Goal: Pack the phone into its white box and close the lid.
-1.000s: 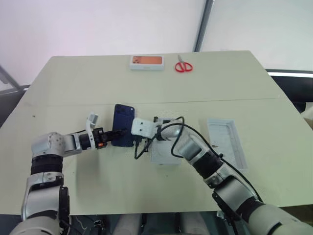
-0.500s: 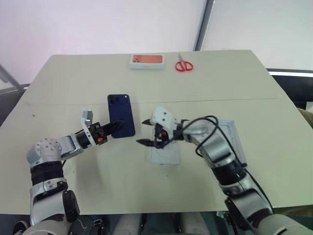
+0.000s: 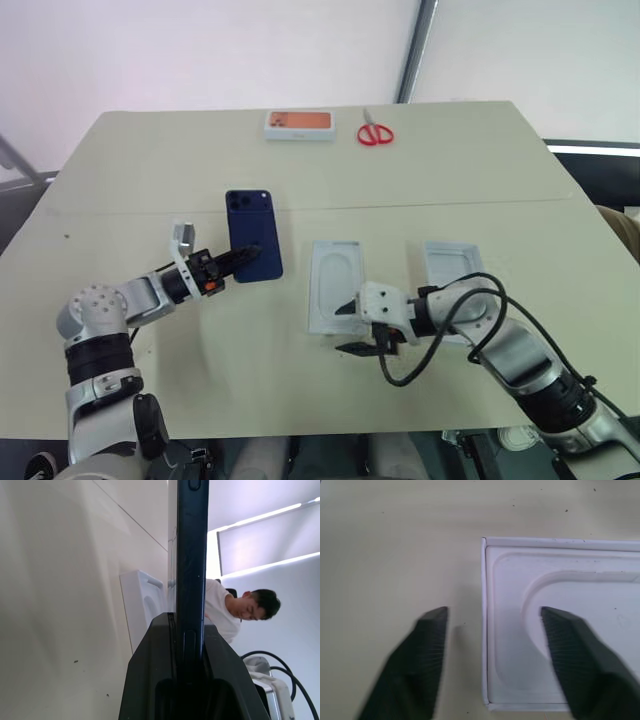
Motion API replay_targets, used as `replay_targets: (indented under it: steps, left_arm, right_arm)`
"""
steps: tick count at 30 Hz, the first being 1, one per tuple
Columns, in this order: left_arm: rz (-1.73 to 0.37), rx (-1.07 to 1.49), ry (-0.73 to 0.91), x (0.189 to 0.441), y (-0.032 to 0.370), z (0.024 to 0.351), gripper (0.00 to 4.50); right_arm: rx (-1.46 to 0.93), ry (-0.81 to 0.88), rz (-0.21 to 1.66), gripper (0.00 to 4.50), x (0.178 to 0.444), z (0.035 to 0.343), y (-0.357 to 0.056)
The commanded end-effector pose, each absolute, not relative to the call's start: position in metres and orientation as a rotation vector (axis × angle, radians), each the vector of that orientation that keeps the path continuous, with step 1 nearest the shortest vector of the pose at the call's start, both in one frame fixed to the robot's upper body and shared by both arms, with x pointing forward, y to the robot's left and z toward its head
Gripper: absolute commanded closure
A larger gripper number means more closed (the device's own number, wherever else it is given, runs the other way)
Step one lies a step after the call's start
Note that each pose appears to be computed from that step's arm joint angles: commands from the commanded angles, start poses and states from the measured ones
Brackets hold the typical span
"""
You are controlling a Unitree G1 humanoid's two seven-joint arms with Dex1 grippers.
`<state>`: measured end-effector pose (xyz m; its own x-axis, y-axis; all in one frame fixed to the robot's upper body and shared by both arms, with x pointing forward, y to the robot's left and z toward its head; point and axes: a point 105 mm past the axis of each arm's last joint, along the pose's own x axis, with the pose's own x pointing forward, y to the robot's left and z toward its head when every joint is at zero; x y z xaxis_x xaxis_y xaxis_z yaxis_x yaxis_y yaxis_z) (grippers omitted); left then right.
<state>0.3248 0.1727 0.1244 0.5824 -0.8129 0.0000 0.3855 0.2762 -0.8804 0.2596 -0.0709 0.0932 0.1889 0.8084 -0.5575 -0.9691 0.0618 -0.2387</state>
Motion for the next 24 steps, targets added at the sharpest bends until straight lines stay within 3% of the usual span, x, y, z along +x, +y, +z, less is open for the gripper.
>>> replay_targets:
  steps: [1, 18, 19, 24]
  left_arm:
    - [-0.915, -0.948, 0.44, 0.325, 0.168, 0.146, 4.5]
    - [-0.919, -0.945, 0.447, 0.323, 0.163, 0.144, 4.5]
    - [-0.919, -0.945, 0.447, 0.323, 0.163, 0.144, 4.5]
    - [-0.92, -0.942, 0.451, 0.321, 0.162, 0.144, 4.5]
  right_arm:
    - [-0.71, 0.243, 1.361, 2.81, 0.264, 0.098, -0.067]
    - [-0.75, 0.288, 1.392, 2.81, 0.264, 0.086, -0.064]
    - [-0.756, 0.289, 1.394, 3.36, 0.264, 0.086, -0.064]
    - [-0.761, 0.286, 1.385, 3.36, 0.268, 0.084, -0.062]
